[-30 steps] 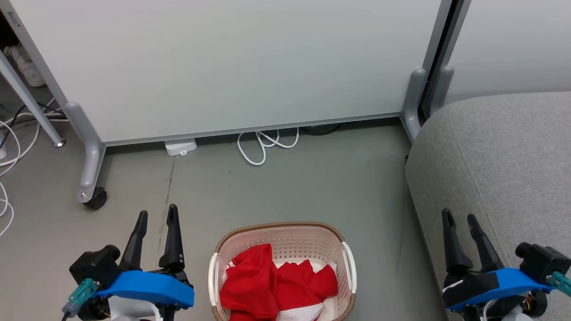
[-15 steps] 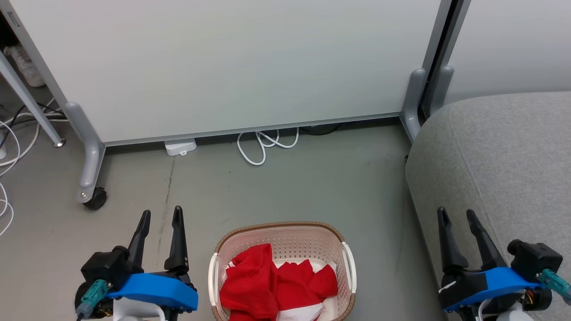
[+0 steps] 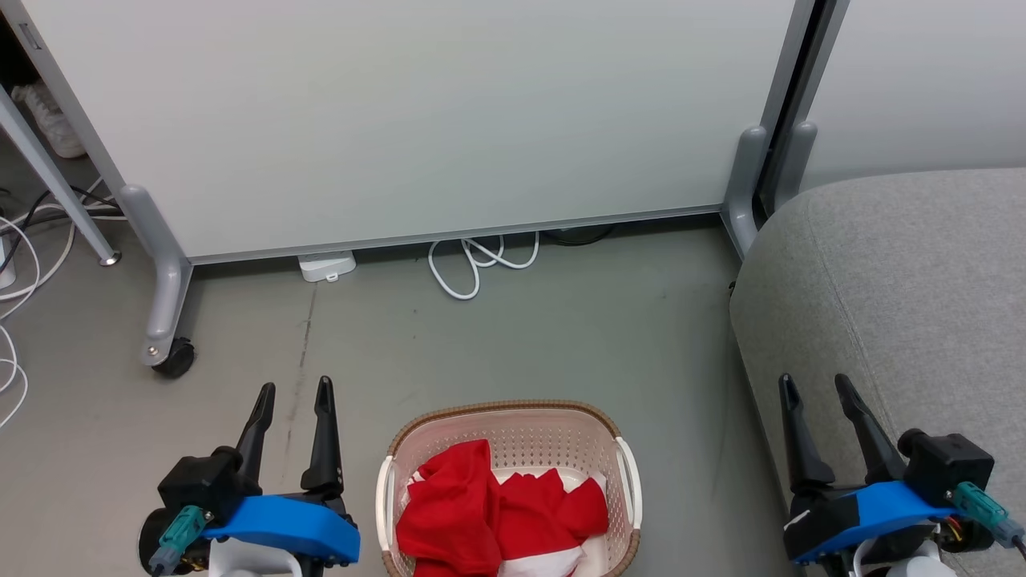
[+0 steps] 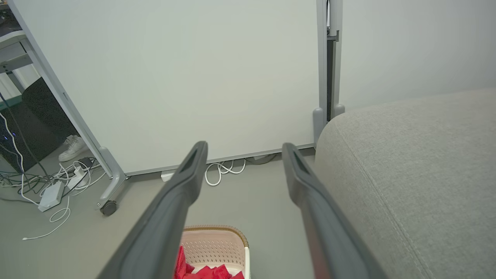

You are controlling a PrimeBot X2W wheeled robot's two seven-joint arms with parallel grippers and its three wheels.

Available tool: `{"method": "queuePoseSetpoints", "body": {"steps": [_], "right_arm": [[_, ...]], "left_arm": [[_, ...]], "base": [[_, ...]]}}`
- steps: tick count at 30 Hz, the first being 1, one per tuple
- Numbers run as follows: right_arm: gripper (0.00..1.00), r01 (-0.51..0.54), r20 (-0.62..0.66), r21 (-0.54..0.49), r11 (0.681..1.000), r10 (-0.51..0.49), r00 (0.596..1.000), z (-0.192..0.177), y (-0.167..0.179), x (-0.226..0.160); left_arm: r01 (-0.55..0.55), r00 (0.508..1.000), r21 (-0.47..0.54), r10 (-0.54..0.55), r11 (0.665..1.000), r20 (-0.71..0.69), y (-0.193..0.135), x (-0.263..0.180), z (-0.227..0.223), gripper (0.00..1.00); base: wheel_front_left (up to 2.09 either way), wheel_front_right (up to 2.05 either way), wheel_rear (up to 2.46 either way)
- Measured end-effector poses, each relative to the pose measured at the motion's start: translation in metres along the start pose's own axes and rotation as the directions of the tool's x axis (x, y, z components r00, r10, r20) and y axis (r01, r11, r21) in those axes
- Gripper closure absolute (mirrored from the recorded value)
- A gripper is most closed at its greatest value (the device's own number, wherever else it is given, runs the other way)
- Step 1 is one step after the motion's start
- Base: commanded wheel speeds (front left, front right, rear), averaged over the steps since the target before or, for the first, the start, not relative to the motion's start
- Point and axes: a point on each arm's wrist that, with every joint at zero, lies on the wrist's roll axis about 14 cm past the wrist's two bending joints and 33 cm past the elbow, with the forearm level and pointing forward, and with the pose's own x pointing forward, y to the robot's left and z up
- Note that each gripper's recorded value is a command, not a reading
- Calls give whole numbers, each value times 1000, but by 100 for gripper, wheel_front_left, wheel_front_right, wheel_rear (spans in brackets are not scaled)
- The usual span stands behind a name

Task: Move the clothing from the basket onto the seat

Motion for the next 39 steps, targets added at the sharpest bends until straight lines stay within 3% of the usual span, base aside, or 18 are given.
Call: {"method": "queuePoseSetpoints", "body": {"steps": [21,39], "right_arm": [[0,-21,-3,-140,990,21,1000,-1,1,-1],[0,-25,4,-139,990,26,1000,1,2,-1]], "left_arm": [[35,999,94,-35,995,-10,-6,2,-7,0],[38,999,98,-38,994,-3,-7,0,-5,0]], "base": [[0,0,0],[0,0,0]]}}
